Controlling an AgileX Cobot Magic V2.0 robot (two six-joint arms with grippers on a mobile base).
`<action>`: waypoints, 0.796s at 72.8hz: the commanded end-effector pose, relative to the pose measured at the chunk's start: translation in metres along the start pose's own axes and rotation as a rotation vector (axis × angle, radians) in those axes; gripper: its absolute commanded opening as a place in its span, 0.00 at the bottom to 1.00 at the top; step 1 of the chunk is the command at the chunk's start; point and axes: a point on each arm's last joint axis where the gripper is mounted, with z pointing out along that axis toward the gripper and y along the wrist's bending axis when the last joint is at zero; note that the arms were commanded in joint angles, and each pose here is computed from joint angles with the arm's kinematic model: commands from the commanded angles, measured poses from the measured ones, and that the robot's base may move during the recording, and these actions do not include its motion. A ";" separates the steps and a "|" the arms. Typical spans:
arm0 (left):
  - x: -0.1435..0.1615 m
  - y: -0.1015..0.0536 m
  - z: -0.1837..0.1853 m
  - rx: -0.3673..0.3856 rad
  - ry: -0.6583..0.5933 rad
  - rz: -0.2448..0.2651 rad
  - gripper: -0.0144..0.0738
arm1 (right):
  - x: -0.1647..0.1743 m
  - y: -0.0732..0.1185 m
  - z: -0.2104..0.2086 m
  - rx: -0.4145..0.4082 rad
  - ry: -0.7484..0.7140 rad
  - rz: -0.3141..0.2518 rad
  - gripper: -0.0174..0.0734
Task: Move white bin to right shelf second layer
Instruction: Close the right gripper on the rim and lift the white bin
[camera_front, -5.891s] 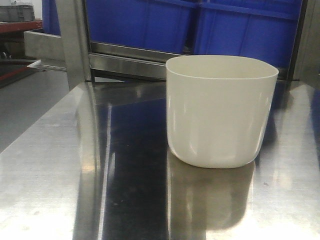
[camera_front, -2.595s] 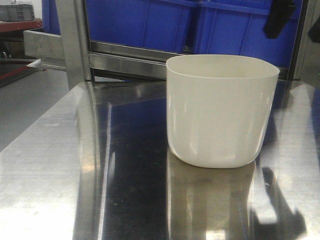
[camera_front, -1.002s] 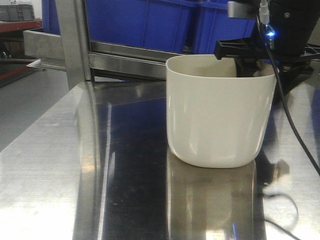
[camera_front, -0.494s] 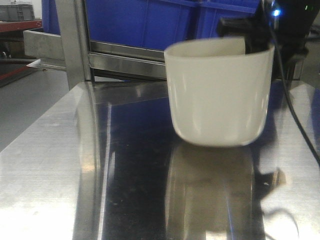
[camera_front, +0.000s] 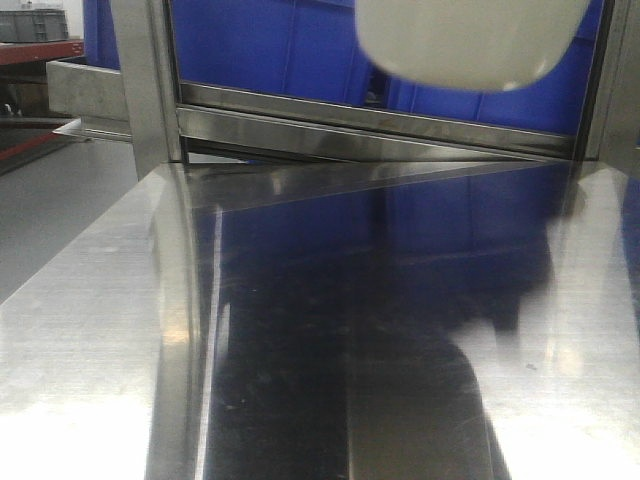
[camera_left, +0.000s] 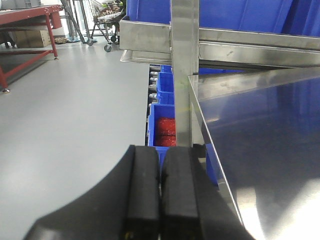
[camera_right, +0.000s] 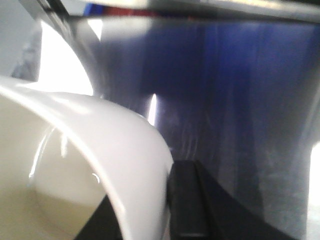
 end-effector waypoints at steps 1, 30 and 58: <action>0.004 0.000 0.001 0.003 -0.065 -0.005 0.26 | -0.013 -0.003 -0.042 -0.030 -0.232 -0.010 0.25; 0.004 0.000 0.001 0.003 -0.065 -0.005 0.26 | 0.063 -0.039 -0.093 0.010 -0.511 0.029 0.25; 0.004 0.000 0.001 0.003 -0.065 -0.005 0.26 | 0.080 -0.041 -0.102 -0.005 -0.573 0.026 0.25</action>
